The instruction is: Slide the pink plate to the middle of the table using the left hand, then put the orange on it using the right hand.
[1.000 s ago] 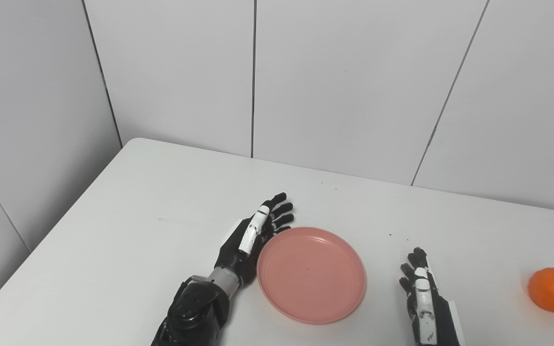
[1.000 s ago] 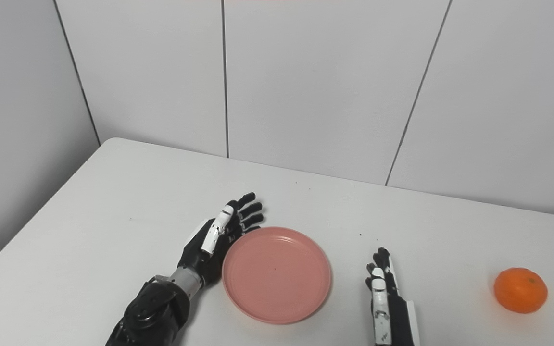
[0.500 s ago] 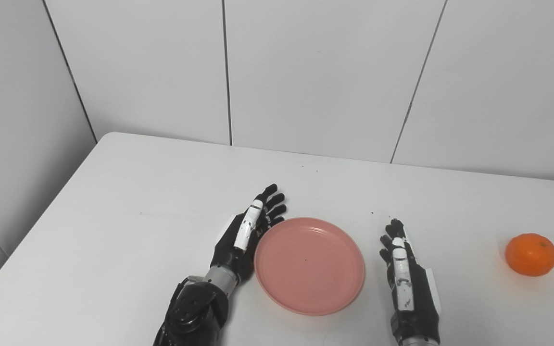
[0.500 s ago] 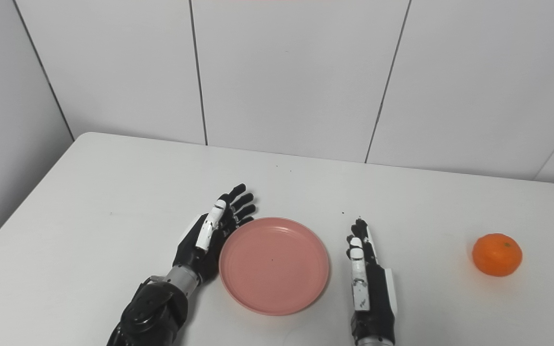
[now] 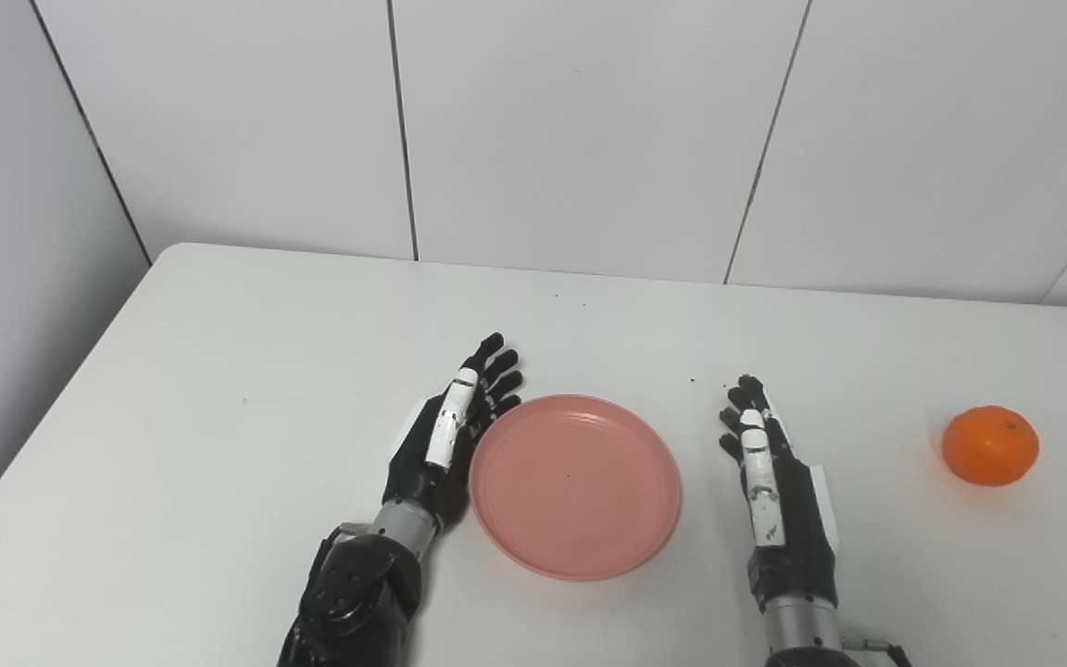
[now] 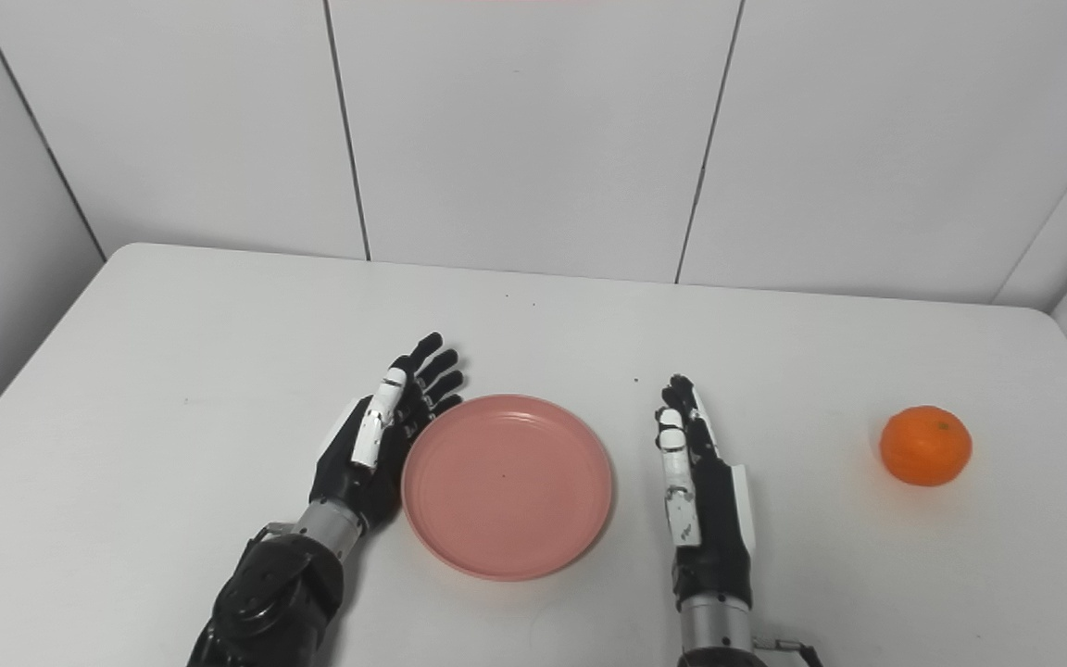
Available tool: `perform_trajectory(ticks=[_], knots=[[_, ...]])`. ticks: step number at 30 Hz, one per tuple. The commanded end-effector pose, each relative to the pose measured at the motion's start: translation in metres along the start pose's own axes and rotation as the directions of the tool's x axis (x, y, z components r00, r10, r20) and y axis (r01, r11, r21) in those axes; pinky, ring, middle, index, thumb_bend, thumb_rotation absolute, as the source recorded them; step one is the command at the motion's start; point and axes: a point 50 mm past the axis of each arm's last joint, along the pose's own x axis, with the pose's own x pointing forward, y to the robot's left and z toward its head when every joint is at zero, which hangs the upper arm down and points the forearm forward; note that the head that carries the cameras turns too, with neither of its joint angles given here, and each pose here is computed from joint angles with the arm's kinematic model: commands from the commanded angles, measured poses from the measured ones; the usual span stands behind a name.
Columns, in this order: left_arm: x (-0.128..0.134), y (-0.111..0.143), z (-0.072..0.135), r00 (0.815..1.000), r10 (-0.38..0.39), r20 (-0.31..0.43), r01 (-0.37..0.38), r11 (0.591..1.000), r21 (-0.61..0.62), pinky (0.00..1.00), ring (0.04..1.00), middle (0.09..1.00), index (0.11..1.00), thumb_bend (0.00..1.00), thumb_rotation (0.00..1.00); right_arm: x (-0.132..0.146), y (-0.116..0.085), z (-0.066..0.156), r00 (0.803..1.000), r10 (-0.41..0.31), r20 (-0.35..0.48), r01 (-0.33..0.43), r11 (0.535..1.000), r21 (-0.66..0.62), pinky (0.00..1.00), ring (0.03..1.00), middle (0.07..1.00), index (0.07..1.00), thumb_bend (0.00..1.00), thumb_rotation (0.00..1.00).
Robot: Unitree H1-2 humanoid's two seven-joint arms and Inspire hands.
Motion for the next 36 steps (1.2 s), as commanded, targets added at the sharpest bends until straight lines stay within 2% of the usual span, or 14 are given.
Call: perform_trajectory(ticks=[1,9,11,15,19,22,25,29,31,36], knots=[[-0.007,0.012,-0.011,0.999,0.020,-0.033,-0.020,1.000,-0.007,0.95,0.945,0.949,0.941,0.38,1.00,0.010,-0.002,0.025,0.996,-0.013,0.086,0.018,0.998,-0.063,0.89,0.904,0.923,0.925,0.22,1.00],[-0.012,0.023,-0.018,0.999,0.022,-0.037,-0.023,1.000,-0.017,0.94,0.941,0.949,0.939,0.38,1.00,0.012,-0.018,0.044,0.980,-0.038,0.197,0.093,0.957,-0.275,0.83,0.896,0.920,0.922,0.37,0.99],[-0.013,0.024,-0.017,0.999,0.022,-0.038,-0.023,1.000,-0.018,0.94,0.940,0.948,0.938,0.38,1.00,0.014,-0.022,0.048,0.975,-0.047,0.215,0.117,0.939,-0.323,0.83,0.891,0.912,0.910,0.40,0.89],[-0.013,0.026,-0.015,0.999,0.028,-0.038,-0.028,0.999,-0.020,0.93,0.938,0.945,0.934,0.38,1.00,0.017,-0.031,0.061,0.965,-0.051,0.258,0.157,0.898,-0.410,0.82,0.883,0.906,0.902,0.41,0.83],[-0.013,0.031,-0.016,0.999,0.034,-0.039,-0.036,0.999,-0.041,0.94,0.940,0.942,0.927,0.38,1.00,0.015,-0.037,0.074,0.953,-0.065,0.297,0.206,0.857,-0.472,0.81,0.882,0.910,0.910,0.48,0.79],[-0.012,0.036,-0.017,0.999,0.021,-0.032,-0.023,0.998,-0.061,0.95,0.948,0.951,0.935,0.38,1.00,0.015,-0.047,0.085,0.938,-0.088,0.336,0.264,0.808,-0.526,0.84,0.895,0.921,0.916,0.54,0.77],[-0.008,0.039,-0.021,0.999,0.004,-0.032,-0.007,0.996,-0.091,0.97,0.960,0.962,0.949,0.39,1.00,0.015,-0.066,0.093,0.920,-0.127,0.370,0.334,0.749,-0.573,0.84,0.899,0.922,0.923,0.60,0.72],[-0.007,0.041,-0.027,0.999,-0.004,-0.035,0.001,0.995,-0.102,0.97,0.960,0.962,0.949,0.41,1.00,0.014,-0.095,0.099,0.874,-0.198,0.443,0.457,0.644,-0.613,0.80,0.880,0.903,0.910,0.68,0.61],[-0.008,0.041,-0.027,0.999,-0.002,-0.036,-0.002,0.995,-0.098,0.97,0.959,0.961,0.947,0.41,1.00,0.013,-0.110,0.102,0.851,-0.223,0.475,0.506,0.591,-0.629,0.80,0.879,0.902,0.908,0.69,0.59],[-0.010,0.042,-0.029,0.999,-0.011,-0.044,0.007,0.995,-0.103,0.98,0.962,0.966,0.951,0.39,1.00,0.011,-0.133,0.109,0.813,-0.269,0.516,0.576,0.496,-0.650,0.81,0.886,0.913,0.910,0.74,0.49]])
